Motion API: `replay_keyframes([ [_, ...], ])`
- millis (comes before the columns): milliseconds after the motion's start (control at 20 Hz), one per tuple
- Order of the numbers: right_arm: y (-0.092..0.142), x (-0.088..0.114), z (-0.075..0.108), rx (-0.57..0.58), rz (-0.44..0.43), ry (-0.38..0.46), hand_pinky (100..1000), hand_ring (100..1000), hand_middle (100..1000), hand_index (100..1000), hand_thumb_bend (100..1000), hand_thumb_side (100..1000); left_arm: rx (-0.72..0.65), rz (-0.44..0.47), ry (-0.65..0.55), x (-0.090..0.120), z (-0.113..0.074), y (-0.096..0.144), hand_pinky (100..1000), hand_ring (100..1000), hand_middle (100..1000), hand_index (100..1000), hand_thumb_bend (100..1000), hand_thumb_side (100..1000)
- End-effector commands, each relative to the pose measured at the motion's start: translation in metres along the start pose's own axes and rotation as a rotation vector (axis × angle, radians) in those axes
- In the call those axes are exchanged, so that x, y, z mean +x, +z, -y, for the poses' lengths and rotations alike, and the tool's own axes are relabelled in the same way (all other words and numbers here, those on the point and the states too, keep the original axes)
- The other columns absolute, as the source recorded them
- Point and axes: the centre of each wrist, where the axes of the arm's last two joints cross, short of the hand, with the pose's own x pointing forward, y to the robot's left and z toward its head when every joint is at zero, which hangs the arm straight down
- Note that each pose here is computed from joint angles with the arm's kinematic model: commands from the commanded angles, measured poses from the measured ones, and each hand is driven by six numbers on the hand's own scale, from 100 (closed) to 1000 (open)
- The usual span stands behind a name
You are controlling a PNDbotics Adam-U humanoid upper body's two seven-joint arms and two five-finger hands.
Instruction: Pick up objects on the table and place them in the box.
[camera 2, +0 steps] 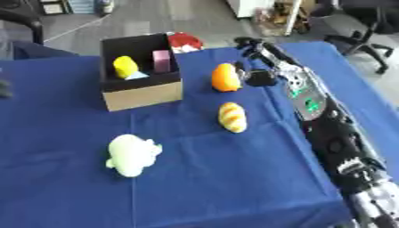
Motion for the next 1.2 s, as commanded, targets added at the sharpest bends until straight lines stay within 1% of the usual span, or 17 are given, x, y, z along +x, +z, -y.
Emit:
replay_keyframes([
  [50, -0.01, -0.003, -0.005, -0.004, -0.092, 0.034, 843, 846, 858, 950, 100, 100, 0.026, 0.014, 0.045, 0.002, 0.007, 0.002, 748, 608, 602, 795, 181, 557],
  [100, -0.013, -0.002, -0.01, -0.014, -0.125, 0.04, 848, 850, 860, 951, 100, 103, 0.023, 0.001, 0.063, -0.001, 0.011, 0.003, 748, 608, 601, 795, 180, 560],
  [250, -0.018, -0.002, -0.021, -0.045, -0.244, 0.068, 868, 868, 877, 954, 100, 202, 0.011, -0.014, 0.095, -0.005, 0.021, 0.005, 748, 607, 600, 795, 178, 568],
  [350, -0.019, -0.004, -0.028, -0.077, -0.329, 0.086, 867, 866, 877, 952, 100, 224, 0.009, -0.02, 0.108, -0.007, 0.025, 0.005, 747, 607, 600, 795, 176, 572],
  [450, -0.019, -0.006, -0.037, -0.09, -0.402, 0.098, 849, 836, 841, 937, 100, 245, 0.002, -0.025, 0.116, -0.009, 0.028, 0.006, 748, 607, 600, 795, 174, 576],
  [500, -0.018, -0.007, -0.04, -0.081, -0.418, 0.103, 834, 805, 793, 903, 100, 188, 0.0, -0.026, 0.118, -0.009, 0.029, 0.007, 748, 606, 599, 795, 175, 577],
  [550, -0.018, -0.008, -0.043, -0.073, -0.426, 0.11, 809, 749, 708, 820, 100, 112, 0.0, -0.028, 0.12, -0.01, 0.03, 0.007, 748, 606, 599, 795, 174, 579],
  [600, -0.018, -0.008, -0.044, -0.07, -0.423, 0.123, 793, 720, 648, 753, 100, 114, 0.001, -0.031, 0.122, -0.01, 0.03, 0.008, 747, 606, 599, 795, 173, 577],
  [650, -0.018, -0.008, -0.044, -0.079, -0.416, 0.136, 767, 658, 536, 634, 100, 111, 0.001, -0.032, 0.124, -0.01, 0.03, 0.008, 747, 605, 598, 795, 171, 580],
  [700, -0.018, -0.006, -0.041, -0.112, -0.402, 0.147, 751, 626, 496, 588, 100, 108, 0.001, -0.034, 0.126, -0.011, 0.031, 0.008, 747, 605, 598, 795, 171, 581],
  [750, -0.019, -0.004, -0.038, -0.15, -0.387, 0.154, 722, 581, 420, 501, 100, 100, 0.001, -0.036, 0.128, -0.011, 0.031, 0.009, 747, 605, 597, 794, 170, 582],
  [800, -0.021, 0.001, -0.03, -0.216, -0.36, 0.158, 697, 551, 377, 458, 100, 100, 0.0, -0.038, 0.13, -0.011, 0.032, 0.009, 747, 605, 597, 794, 169, 584],
  [900, -0.025, 0.012, -0.014, -0.35, -0.296, 0.147, 671, 521, 332, 413, 100, 100, -0.002, -0.04, 0.134, -0.012, 0.033, 0.009, 747, 605, 597, 794, 169, 585],
  [1000, -0.031, 0.029, 0.004, -0.457, -0.217, 0.114, 664, 511, 322, 405, 100, 102, -0.003, -0.041, 0.137, -0.012, 0.033, 0.01, 747, 605, 597, 794, 167, 588],
  [1100, -0.038, 0.049, 0.019, -0.515, -0.131, 0.062, 668, 510, 325, 409, 100, 136, -0.005, -0.042, 0.139, -0.012, 0.034, 0.01, 747, 604, 596, 793, 165, 589],
  [1200, -0.044, 0.07, 0.027, -0.519, -0.051, 0.007, 673, 514, 334, 418, 100, 162, -0.007, -0.044, 0.145, -0.013, 0.036, 0.01, 747, 604, 596, 793, 165, 590],
])
